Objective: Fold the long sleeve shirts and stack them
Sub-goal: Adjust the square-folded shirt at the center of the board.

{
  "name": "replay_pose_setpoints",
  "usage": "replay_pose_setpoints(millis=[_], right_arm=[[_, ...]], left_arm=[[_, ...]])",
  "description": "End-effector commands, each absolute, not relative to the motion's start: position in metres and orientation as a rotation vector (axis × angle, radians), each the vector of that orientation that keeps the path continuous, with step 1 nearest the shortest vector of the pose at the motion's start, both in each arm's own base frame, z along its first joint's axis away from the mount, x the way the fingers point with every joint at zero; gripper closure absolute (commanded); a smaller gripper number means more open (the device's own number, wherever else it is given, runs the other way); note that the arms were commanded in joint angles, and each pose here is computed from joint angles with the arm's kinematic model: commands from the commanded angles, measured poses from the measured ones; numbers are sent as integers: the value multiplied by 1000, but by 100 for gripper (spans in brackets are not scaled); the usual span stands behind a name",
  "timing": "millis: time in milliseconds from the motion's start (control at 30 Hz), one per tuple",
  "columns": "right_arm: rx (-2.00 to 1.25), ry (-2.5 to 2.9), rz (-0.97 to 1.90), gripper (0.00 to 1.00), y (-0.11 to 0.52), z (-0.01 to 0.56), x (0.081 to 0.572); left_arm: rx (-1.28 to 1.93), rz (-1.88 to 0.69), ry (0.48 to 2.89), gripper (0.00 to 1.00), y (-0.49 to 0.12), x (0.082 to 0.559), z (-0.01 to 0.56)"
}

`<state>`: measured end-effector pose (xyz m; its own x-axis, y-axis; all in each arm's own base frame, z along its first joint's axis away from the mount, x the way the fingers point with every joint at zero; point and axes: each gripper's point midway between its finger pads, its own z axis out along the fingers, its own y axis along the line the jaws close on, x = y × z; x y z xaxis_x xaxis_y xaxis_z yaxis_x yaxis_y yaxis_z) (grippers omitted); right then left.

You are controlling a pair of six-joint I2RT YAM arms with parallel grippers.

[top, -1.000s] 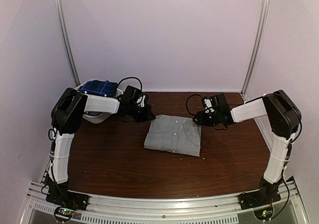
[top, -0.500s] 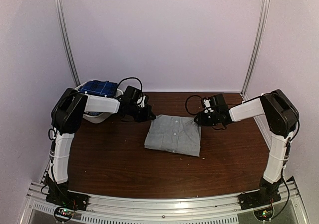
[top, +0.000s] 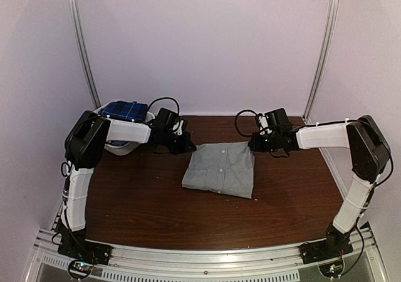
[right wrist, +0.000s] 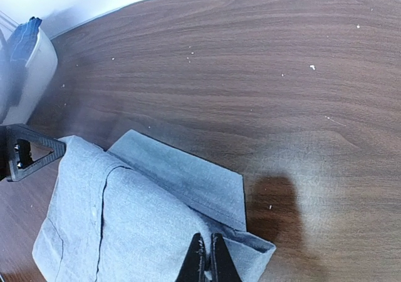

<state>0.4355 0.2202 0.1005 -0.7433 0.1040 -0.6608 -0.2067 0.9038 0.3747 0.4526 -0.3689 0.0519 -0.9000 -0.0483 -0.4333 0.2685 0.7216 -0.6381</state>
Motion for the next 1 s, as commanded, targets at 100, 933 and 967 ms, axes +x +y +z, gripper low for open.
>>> replay_pose_setpoints(millis=[100,933,967], right_arm=[[19,2426,426,100,194,86,416],[130,2514,462,100,176,-4,412],[129,2517,462,100,176,-7,413]], left_arm=[[209,-1072,2459,100,-385,453,65],[252,-1023,2350,52,-375,466,110],[261,-1030,2349,52,-374,462,113]])
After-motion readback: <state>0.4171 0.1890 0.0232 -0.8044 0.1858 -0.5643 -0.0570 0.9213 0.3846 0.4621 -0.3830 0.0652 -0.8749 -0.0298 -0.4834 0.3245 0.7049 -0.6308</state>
